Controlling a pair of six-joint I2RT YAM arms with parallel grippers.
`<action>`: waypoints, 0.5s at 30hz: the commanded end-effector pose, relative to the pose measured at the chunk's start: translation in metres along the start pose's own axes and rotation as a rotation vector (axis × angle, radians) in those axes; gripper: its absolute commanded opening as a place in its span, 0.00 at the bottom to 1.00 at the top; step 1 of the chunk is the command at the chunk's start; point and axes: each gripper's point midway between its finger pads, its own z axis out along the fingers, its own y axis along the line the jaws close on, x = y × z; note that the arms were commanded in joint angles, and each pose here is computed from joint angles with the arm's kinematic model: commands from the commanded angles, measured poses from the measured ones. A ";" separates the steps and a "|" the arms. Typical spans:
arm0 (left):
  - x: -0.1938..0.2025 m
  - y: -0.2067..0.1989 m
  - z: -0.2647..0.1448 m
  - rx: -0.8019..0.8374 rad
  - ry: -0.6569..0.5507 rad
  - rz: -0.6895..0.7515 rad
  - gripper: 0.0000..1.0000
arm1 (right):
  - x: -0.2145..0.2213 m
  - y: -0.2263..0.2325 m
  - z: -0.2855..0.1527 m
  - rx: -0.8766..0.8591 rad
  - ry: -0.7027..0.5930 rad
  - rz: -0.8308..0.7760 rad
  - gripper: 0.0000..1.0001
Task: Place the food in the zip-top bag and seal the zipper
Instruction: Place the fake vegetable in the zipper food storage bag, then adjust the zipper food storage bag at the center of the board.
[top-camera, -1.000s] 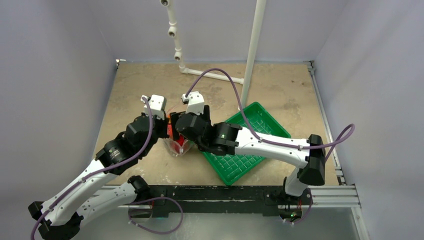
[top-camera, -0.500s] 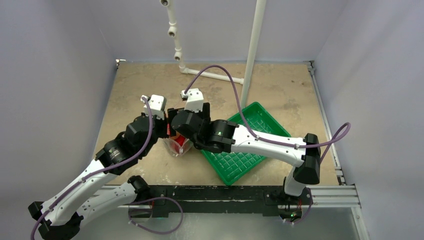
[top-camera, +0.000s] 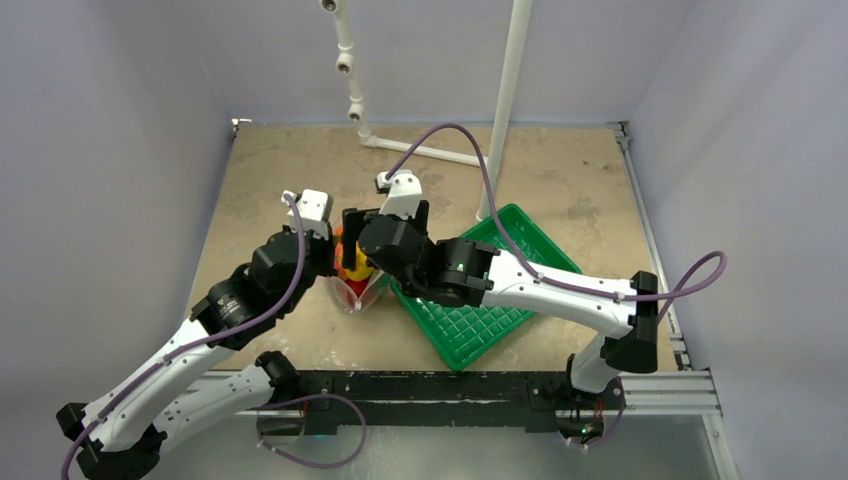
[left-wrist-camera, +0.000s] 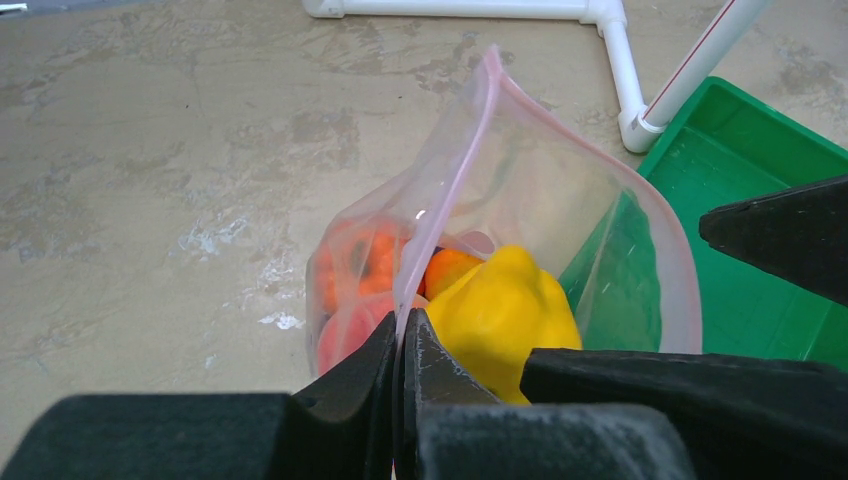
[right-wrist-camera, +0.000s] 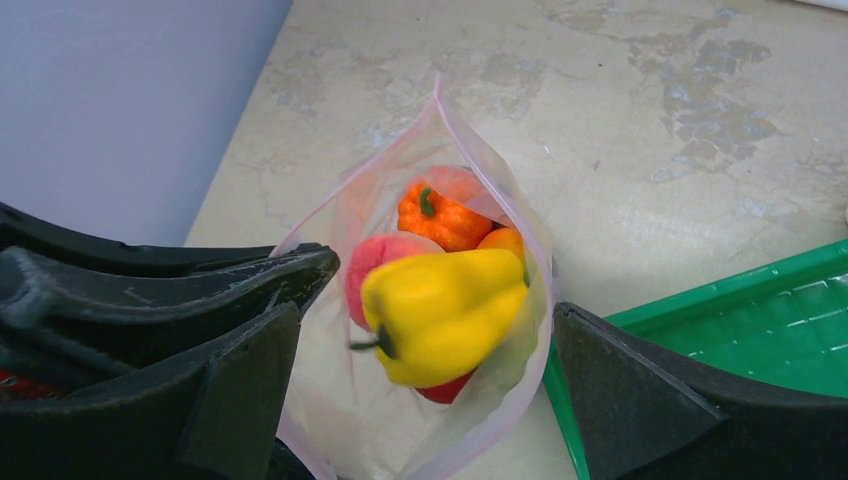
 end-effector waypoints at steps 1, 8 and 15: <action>-0.008 0.000 0.001 0.001 -0.036 -0.015 0.00 | -0.017 0.010 -0.013 -0.070 -0.033 0.048 0.99; -0.008 0.000 0.001 0.002 -0.035 -0.015 0.00 | -0.008 0.016 -0.018 -0.120 -0.001 0.056 0.94; -0.008 -0.001 0.001 0.004 -0.035 -0.015 0.00 | 0.007 0.028 -0.040 -0.174 0.042 0.079 0.88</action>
